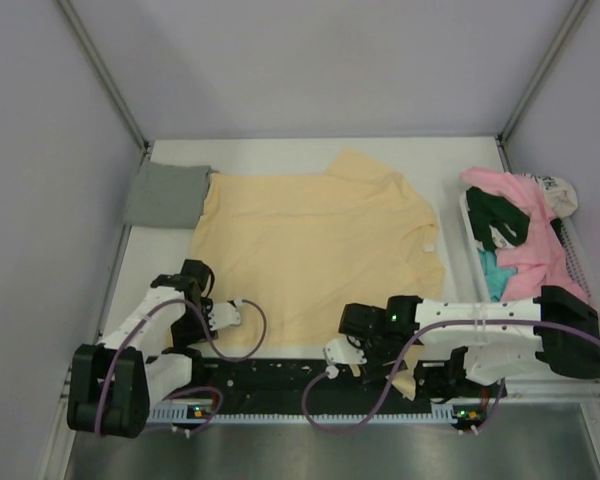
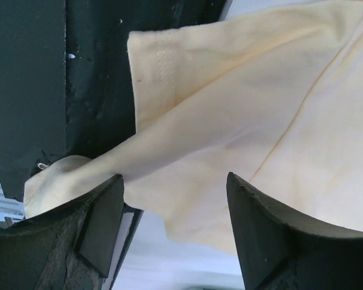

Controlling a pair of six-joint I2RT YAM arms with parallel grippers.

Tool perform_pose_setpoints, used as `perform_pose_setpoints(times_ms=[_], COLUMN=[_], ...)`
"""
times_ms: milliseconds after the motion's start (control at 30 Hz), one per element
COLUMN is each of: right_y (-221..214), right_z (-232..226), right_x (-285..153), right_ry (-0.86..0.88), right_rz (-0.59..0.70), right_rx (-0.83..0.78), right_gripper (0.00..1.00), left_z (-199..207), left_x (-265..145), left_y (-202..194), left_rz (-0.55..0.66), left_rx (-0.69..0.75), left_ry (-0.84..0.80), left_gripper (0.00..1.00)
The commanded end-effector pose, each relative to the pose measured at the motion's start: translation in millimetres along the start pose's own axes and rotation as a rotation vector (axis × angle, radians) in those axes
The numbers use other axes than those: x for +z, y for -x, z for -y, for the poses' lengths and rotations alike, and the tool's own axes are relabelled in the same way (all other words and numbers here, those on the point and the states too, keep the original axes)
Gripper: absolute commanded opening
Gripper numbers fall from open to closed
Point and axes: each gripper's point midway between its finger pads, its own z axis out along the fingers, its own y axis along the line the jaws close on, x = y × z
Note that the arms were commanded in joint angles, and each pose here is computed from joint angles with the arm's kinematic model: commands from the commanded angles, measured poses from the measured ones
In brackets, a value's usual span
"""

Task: Fold and stack the t-shirts
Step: Grap the side of the flattened tshirt closest away from the robot with both arms

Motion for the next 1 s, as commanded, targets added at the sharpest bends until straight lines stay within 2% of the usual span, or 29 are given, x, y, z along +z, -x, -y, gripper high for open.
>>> perform_pose_setpoints(times_ms=[0,33,133,167,233,333,367,433,500,533,600,633,700,733,800,967], right_y=[9.5,6.9,-18.5,-26.1,-25.3,1.3,14.8,44.2,47.8,50.6,53.2,60.8,88.9,93.8,86.3,23.2], right_z=[-9.7,-13.2,-15.6,-21.9,-29.1,-42.2,-40.8,-29.0,-18.8,-3.9,19.5,28.2,36.7,39.7,37.7,-0.5], right_x=[-3.6,-11.0,-43.2,-52.2,-61.3,-66.6,-63.3,-60.3,-67.7,-73.8,-91.8,-102.3,-128.4,-135.0,-134.0,-68.6], right_ry=[0.043,0.063,0.078,0.115,0.158,0.247,0.251,0.188,0.142,0.046,-0.102,-0.142,-0.097,-0.100,-0.126,-0.177], right_rz=[0.027,0.015,-0.105,-0.135,-0.124,-0.014,0.008,0.036,-0.029,-0.016,0.030,0.085,0.255,0.293,0.302,0.208], right_rx=[-0.052,-0.070,-0.130,-0.154,-0.182,-0.167,-0.101,0.173,0.264,0.287,0.347,0.426,0.625,0.698,0.817,1.284], right_gripper=[0.68,0.69,0.70,0.70,0.70,0.71,0.73,0.71,0.54,0.51,0.52,0.54,0.56,0.58,0.61,0.69], left_z=[-12.2,-11.0,-18.5,-21.2,-28.6,-34.1,-35.2,-32.3,-32.2,-32.6,-32.0,-32.1,-32.6,-33.3,-36.7,-34.8], left_x=[12.9,11.4,1.0,-3.8,-15.1,-27.6,-30.8,-33.2,-34.4,-35.3,-36.0,-37.5,-38.9,-39.8,-42.7,-46.4], left_y=[14.0,14.5,17.4,19.8,26.7,32.8,33.1,32.0,30.2,29.2,27.6,27.8,27.6,26.7,26.7,27.7], left_rz=[0.067,0.073,0.096,0.112,0.152,0.189,0.192,0.187,0.181,0.180,0.176,0.177,0.173,0.166,0.163,0.171], left_rx=[-0.059,-0.059,-0.072,-0.082,-0.100,-0.132,-0.143,-0.158,-0.167,-0.171,-0.172,-0.172,-0.174,-0.179,-0.196,-0.204], left_ry=[0.057,0.054,0.094,0.105,0.130,0.142,0.145,0.131,0.138,0.148,0.155,0.154,0.147,0.147,0.153,0.144], left_gripper=[0.45,0.37,0.03,0.00,0.00,0.00,0.00,0.00,0.00,0.00,0.00,0.00,0.00,0.00,0.00,0.00])
